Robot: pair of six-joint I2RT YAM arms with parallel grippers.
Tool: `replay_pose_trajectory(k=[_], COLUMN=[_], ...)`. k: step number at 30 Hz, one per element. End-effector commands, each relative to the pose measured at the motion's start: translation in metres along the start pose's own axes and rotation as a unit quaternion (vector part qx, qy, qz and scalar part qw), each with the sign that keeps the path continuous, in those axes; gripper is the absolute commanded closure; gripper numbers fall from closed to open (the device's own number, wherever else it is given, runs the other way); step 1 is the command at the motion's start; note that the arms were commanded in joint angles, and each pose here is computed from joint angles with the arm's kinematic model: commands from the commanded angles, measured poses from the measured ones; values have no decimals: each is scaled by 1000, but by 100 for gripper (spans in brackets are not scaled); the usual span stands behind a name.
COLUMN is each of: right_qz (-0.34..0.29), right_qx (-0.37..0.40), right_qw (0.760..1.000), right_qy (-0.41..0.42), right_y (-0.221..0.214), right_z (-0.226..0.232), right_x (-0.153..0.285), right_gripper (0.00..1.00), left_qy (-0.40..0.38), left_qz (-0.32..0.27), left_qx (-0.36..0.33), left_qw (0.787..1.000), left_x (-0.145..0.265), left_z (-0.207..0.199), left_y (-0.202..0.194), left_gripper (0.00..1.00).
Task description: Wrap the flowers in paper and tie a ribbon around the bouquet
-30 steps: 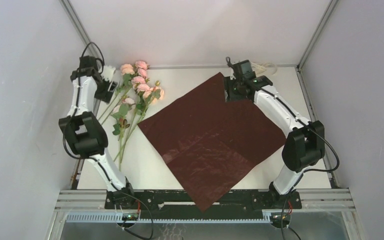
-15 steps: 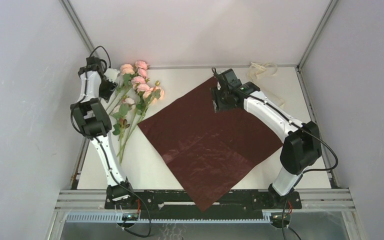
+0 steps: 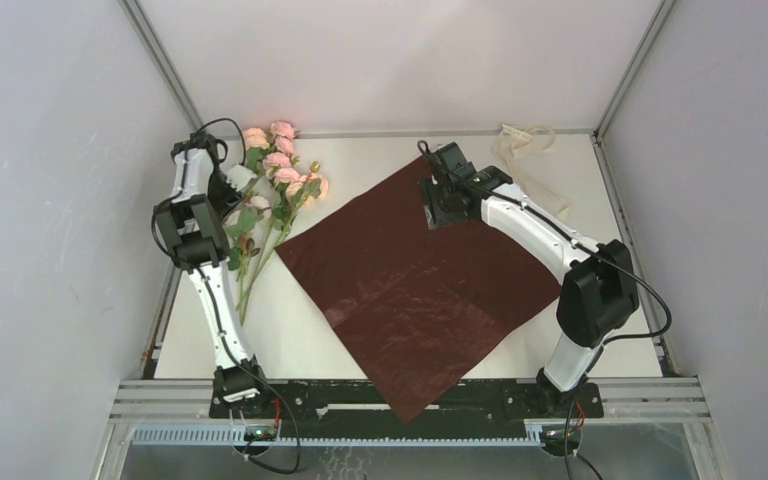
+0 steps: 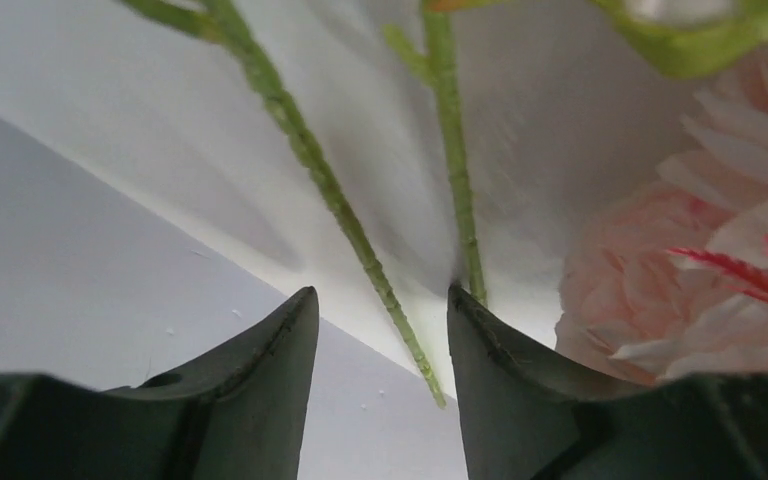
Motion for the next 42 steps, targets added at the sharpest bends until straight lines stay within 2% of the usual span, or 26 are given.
replay_pose_trajectory(k=[1,3,6,9,14,16,18,20,21,25,31,36,40,42], right_qz=[-25,-27,-36,-46,-50,-49,-49,-48,-49,-49,-56,-60,-56,-56], right_qx=[4,4,1,0,-1,-2,-3,-2,-2,0,3,5,11,13], right_qw=[1000,999,999,999,999,999,999,998,998,998,998,998,998,998], right_qy=[-14,-20,-19,-18,-21,-22,-25,-26,-27,-29,-26,-21,-23,-22], right_y=[12,12,13,14,12,9,7,5,5,6,8,6,3,2], right_z=[3,1,0,-1,-4,-4,-6,-7,-7,-7,-6,-4,-2,-1], right_x=[9,11,17,23,28,28,28,28,28,30,36,39,39,40], right_gripper=[37,37,37,37,37,38,38,37,37,37,37,37,37,37], left_qy=[-81,-122,-159,-195,-199,-195,-187,-175,-171,-159,-187,-236,-254,-236], left_qz=[21,27,49,82,86,87,87,83,81,61,45,55,68,53], left_qx=[-78,-106,-142,-177,-139,-119,-77,-21,4,64,79,41,9,22], left_qw=[993,987,976,961,966,970,975,981,982,983,978,969,965,970], left_x=[-2,1,2,-1,2,4,4,0,-4,-4,12,26,50,63], left_z=[-24,-40,-63,-91,-96,-97,-96,-93,-93,-102,-161,-226,-243,-232], left_y=[-8,-12,-21,-34,-42,-47,-51,-55,-57,-70,-113,-149,-164,-157], left_gripper=[45,48,58,61,62,67,77,96,99,100,100,100,99,82])
Point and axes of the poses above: each gripper's point midway between its finger pads, its own x axis back along the fingers, its own z axis along the line the jaws close on, y = z × x, the point moved 2 cm from there along x, back along the fingers, and after that the axes turned 6 degrees about -x, right-handed, at the moved point
